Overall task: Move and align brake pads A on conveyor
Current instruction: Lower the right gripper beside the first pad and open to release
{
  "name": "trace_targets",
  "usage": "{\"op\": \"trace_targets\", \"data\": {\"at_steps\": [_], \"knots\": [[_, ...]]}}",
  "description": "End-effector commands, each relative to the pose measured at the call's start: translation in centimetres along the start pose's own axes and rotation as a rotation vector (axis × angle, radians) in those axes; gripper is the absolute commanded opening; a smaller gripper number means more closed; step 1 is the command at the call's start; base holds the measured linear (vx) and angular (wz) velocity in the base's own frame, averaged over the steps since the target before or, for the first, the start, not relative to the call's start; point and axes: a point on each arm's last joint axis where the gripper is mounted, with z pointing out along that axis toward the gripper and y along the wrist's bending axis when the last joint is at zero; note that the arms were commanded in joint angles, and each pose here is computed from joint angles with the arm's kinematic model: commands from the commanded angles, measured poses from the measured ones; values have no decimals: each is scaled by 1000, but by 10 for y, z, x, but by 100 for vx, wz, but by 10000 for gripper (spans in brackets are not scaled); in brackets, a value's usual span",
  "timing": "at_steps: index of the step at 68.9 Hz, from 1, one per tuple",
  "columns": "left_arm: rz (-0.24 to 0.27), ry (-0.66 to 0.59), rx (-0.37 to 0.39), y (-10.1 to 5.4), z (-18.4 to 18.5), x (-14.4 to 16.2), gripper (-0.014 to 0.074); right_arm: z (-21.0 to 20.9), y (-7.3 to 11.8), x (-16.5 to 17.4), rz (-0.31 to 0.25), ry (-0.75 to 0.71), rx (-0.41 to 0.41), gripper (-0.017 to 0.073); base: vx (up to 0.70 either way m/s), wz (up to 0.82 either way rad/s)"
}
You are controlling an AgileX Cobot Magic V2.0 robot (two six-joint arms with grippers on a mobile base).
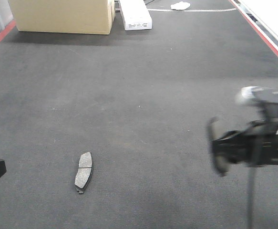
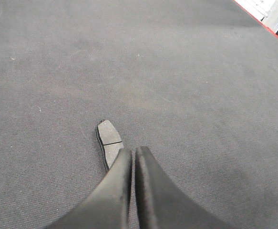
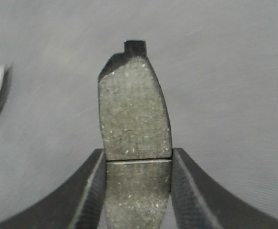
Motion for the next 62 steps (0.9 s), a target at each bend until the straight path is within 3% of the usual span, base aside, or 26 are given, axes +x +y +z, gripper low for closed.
{"op": "trace_targets", "data": {"at_steps": [1,6,18,39,62], "knots": [[0,-78,46,-6,-4,-12,-6,8,17,-16,3,-59,-37,108,0,0],[0,-78,46,-6,-4,-12,-6,26,23,-16,43,-22,-35,109,0,0],[0,-78,46,-6,-4,-12,-6,61,32,-22,49,65,14,109,0,0],[0,-78,46,-6,-4,-12,-6,99,18,-30,172,134,167,111,0,0],[0,-79,47,-6,-4,-12,-6,111,15,-24,155,191,184,124,0,0]]}}
